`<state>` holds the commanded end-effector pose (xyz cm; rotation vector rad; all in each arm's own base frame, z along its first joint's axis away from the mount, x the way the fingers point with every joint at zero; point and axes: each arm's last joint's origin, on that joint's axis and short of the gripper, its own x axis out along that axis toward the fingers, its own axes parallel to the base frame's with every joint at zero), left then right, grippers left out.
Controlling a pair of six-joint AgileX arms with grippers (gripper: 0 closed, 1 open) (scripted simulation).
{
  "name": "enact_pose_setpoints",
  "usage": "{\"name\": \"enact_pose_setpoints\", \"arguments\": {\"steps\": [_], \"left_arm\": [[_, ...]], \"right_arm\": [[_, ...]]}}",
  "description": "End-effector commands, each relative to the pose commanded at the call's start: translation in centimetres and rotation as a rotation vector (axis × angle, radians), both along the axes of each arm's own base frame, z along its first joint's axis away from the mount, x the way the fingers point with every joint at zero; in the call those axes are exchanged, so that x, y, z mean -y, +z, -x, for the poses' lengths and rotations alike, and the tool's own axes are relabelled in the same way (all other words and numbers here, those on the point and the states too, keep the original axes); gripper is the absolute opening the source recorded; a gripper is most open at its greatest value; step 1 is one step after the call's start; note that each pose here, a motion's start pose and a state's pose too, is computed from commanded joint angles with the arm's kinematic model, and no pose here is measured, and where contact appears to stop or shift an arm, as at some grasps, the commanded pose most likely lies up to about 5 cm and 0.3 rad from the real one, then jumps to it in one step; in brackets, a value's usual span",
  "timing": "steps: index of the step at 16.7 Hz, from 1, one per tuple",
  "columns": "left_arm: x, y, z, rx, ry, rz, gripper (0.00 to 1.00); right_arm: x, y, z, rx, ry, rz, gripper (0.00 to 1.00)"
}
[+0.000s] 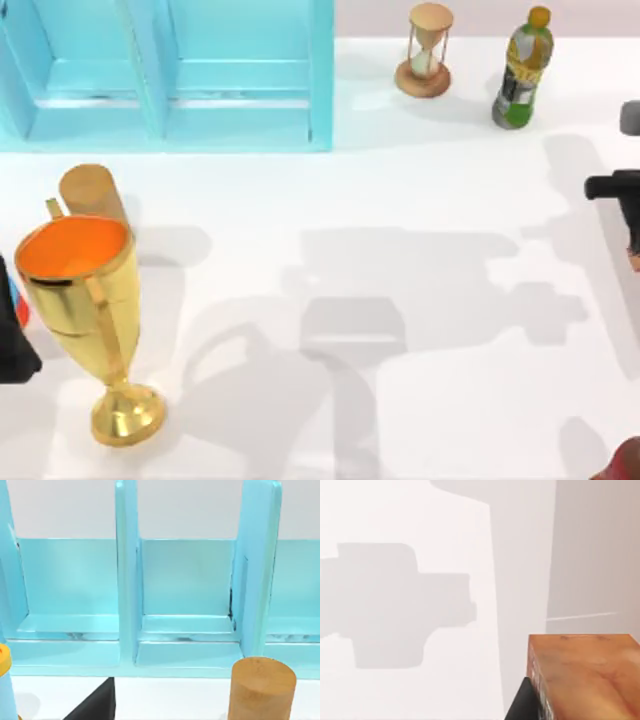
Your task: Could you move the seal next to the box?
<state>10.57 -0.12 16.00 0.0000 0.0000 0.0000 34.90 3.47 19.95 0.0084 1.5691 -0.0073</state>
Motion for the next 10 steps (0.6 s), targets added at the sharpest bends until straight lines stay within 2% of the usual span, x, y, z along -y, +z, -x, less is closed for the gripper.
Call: {"name": "enact_pose_setpoints", "arguments": {"steps": [6, 10], "left_arm": [[0.00, 0.00, 0.00, 0.000, 0.000, 0.000, 1.00], [0.00, 0.00, 0.00, 0.000, 0.000, 0.000, 1.00]], "right_arm": [[0.00, 0.00, 0.00, 0.000, 0.000, 0.000, 0.98], [0.00, 0.00, 0.00, 0.000, 0.000, 0.000, 1.00]]}}
